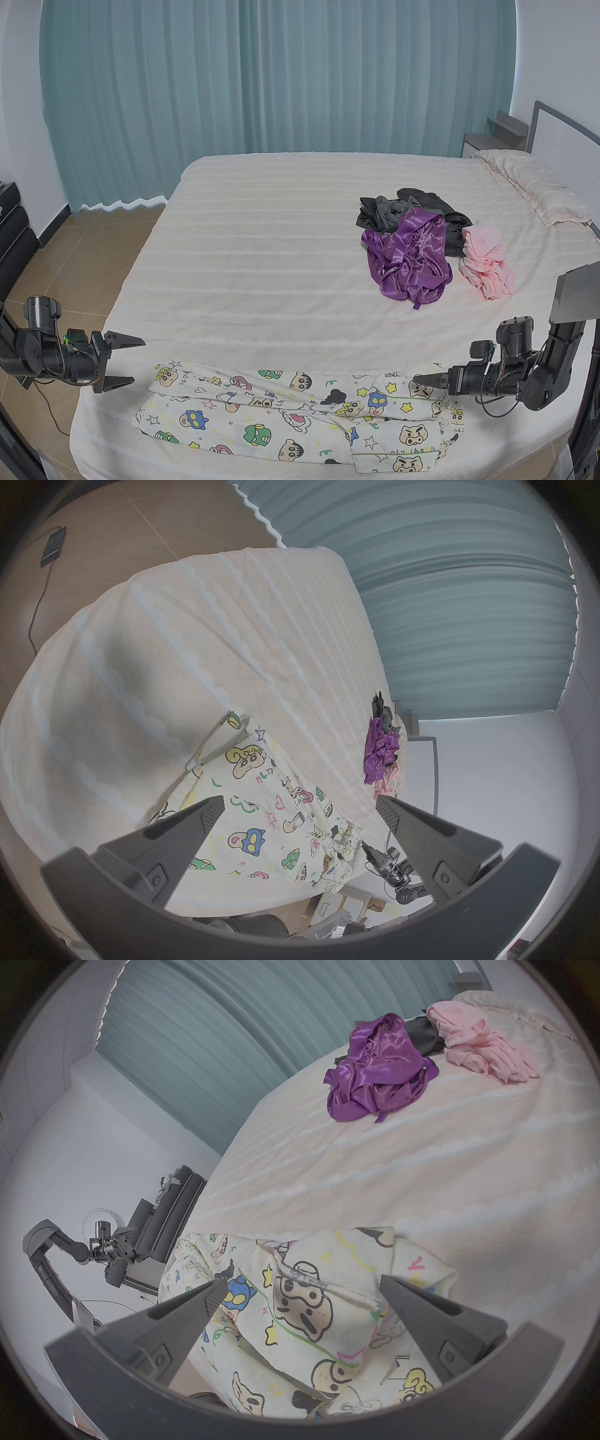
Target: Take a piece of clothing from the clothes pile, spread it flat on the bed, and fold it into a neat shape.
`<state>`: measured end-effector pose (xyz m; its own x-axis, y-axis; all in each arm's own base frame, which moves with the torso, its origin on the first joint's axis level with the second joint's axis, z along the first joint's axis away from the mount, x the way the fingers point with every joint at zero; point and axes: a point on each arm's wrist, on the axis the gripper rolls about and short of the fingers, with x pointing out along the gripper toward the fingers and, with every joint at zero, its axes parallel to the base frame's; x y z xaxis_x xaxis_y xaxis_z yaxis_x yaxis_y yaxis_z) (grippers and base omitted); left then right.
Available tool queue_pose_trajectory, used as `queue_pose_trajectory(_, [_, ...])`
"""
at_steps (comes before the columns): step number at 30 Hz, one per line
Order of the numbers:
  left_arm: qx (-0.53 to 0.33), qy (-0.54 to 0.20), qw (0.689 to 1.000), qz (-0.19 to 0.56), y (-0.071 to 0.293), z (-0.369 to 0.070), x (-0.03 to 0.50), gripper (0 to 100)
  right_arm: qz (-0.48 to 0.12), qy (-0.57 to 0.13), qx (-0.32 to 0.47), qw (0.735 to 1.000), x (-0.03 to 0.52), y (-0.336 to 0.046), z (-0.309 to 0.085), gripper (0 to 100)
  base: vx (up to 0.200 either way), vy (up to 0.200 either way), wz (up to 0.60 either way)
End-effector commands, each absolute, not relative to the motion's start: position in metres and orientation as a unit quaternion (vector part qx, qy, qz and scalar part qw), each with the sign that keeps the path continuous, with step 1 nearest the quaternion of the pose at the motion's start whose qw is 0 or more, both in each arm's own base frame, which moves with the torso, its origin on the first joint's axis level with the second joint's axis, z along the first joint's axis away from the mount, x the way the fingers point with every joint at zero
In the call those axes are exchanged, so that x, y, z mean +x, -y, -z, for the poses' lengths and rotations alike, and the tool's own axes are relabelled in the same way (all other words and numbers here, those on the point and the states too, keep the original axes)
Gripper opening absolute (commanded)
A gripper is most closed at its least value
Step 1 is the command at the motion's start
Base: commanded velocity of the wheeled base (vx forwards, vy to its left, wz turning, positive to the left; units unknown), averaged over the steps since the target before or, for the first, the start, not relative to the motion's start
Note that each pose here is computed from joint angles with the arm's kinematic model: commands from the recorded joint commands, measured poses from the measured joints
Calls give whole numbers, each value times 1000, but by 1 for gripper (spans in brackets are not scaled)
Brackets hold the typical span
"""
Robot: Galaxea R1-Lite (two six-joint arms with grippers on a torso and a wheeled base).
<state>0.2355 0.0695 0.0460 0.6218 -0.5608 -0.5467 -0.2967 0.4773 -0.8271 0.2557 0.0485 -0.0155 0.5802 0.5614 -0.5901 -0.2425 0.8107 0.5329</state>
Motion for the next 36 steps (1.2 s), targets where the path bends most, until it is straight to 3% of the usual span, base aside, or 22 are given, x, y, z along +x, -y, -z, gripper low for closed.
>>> queue_pose_trajectory(1, [-504,-426,746,88,-70,-45,236,100,-233,-406,201,860,255,-50,21,0,0,0,0])
queue_pose_trajectory(23, [-504,-426,746,88,-70,-45,236,100,-207,-405,199,868,235,-44,15,0,0,0,0])
queue_pose_trajectory(24, [-504,-426,746,88,-70,-45,236,100,-207,-405,200,868,234,-44,15,100,0,0,0])
queue_pose_trajectory(36, [-505,-427,745,87,-70,-45,236,100,-209,-397,202,871,216,-40,11,100,0,0,0])
